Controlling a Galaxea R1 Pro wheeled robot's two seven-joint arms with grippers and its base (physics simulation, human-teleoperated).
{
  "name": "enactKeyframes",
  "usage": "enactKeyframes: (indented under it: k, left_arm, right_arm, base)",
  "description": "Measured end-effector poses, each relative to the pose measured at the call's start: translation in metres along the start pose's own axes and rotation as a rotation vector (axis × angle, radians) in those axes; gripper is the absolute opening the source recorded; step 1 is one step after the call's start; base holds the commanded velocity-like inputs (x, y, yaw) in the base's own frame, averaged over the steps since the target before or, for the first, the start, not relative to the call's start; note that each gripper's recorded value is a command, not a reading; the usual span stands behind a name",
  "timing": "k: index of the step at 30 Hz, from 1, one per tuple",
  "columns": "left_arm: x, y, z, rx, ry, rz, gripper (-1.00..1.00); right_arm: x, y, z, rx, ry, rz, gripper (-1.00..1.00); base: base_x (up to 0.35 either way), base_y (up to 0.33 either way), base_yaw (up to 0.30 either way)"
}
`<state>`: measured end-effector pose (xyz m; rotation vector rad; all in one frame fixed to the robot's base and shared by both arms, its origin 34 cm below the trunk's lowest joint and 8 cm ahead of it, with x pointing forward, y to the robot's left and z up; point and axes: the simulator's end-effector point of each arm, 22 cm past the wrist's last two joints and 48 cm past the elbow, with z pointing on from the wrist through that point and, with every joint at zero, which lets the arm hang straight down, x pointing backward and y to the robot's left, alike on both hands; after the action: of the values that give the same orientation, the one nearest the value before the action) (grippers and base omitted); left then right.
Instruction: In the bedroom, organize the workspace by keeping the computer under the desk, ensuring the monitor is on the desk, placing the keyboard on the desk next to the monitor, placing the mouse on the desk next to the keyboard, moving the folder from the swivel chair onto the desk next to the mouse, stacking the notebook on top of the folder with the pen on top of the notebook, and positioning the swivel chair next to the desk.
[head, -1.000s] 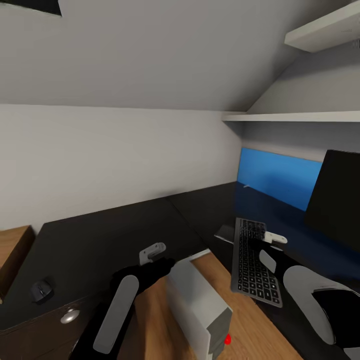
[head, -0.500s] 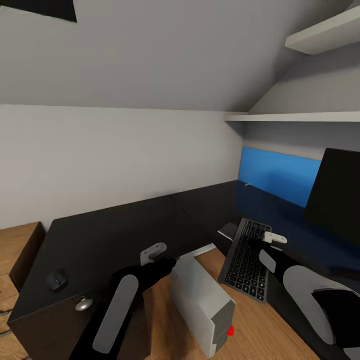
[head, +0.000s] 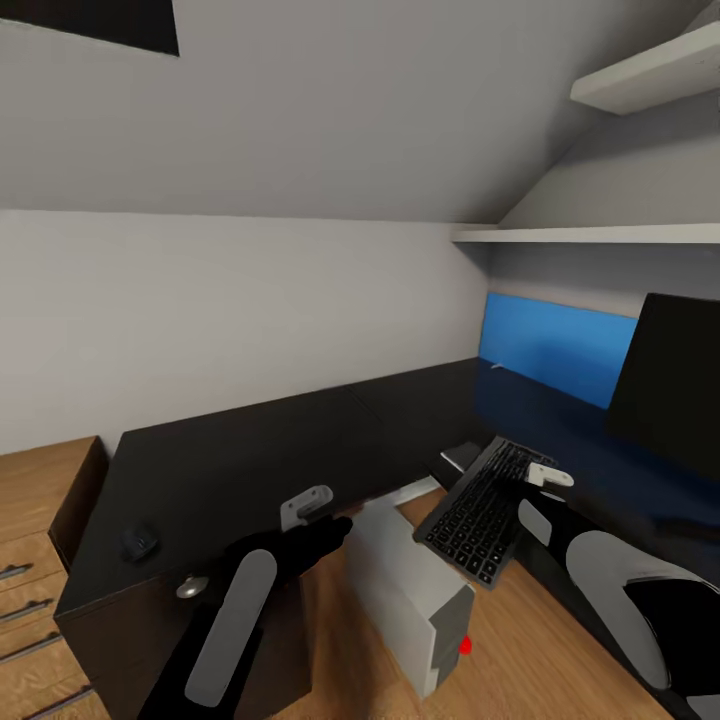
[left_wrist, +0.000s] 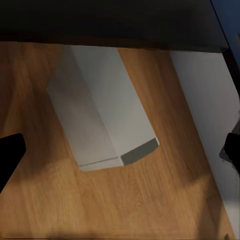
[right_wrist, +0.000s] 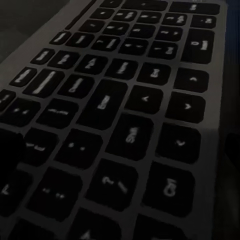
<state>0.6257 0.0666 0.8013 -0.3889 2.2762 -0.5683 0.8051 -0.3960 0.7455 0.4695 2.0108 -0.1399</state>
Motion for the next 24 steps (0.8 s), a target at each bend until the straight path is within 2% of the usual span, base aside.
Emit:
enactKeyframes:
  k: [14, 24]
  left_arm:
    - [0.001, 0.0, 0.001, 0.0, 0.004, 0.0, 1.0]
    - [-0.011, -0.01, -0.01, 0.001, 0.005, 0.002, 1.0]
  right_arm:
    - [-0.001, 0.0, 0.0, 0.001, -0.006, 0.005, 1.0]
    - [-0.021, 0.003, -0.007, -0.001, -0.012, 0.006, 1.0]
  base:
    - [-0.038, 0.01, 0.0]
    - [0.0, 0.0, 0.0]
